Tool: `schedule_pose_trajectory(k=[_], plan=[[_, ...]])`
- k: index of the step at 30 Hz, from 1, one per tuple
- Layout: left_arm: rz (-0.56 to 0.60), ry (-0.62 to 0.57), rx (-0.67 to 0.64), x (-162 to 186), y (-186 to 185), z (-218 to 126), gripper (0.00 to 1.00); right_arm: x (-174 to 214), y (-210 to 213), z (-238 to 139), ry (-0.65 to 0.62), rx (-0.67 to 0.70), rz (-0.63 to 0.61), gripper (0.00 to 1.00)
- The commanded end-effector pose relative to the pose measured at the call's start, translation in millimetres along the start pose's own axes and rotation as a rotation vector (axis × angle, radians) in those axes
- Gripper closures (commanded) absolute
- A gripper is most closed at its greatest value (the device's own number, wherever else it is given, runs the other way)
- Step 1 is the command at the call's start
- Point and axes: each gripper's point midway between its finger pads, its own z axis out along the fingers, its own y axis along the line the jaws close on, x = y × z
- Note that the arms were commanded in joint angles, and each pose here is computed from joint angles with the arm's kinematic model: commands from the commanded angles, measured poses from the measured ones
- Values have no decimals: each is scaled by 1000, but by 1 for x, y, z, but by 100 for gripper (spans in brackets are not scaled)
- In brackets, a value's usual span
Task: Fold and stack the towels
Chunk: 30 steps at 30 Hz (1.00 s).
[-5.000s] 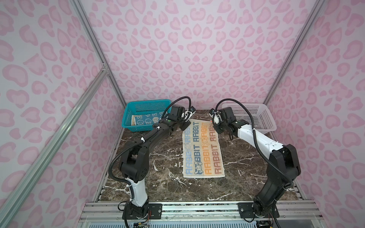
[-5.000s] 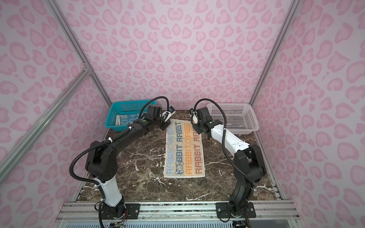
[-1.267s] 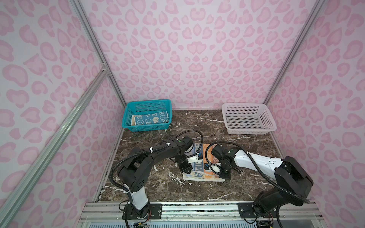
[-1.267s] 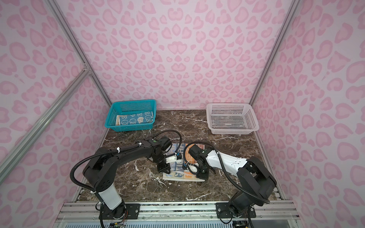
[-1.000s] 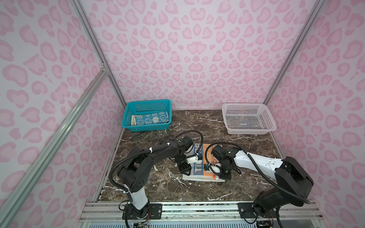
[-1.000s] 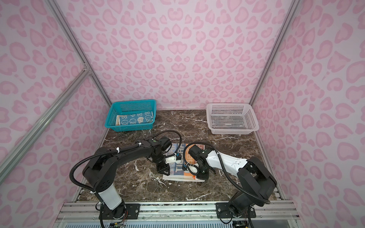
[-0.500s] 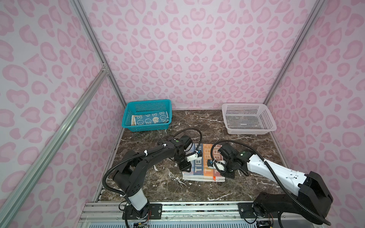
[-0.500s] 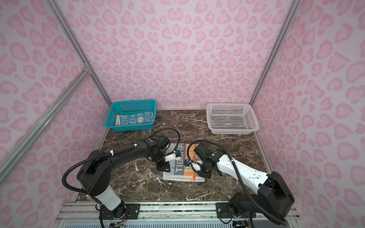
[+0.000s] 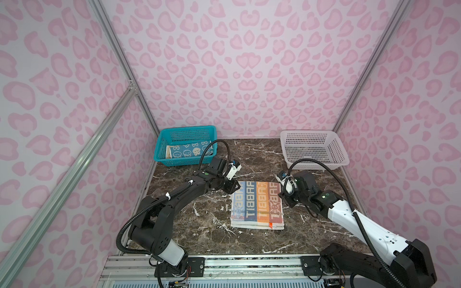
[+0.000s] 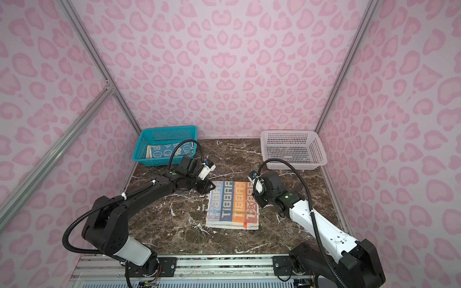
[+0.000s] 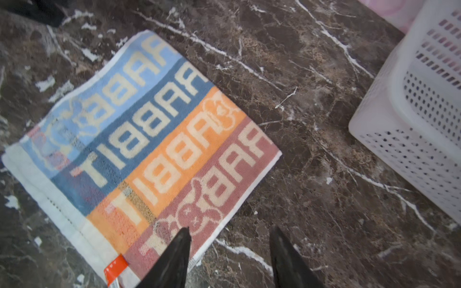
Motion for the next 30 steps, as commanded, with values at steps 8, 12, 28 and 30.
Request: schedule_pose_trajectory(k=[8,12,28,30], plan=[[-335,-146,-121,-45,38,4,58,-4,-40,46,67,35,558,51],[-450,-112,-109,-38,50,14,58,3,-47,70,126,40,648,54],[-600,33,-53,-6,76,65,61,23,-67,130,209,43,888,60],[-606,43,-49,-3,77,68,62,23,-67,134,214,39,892,60]])
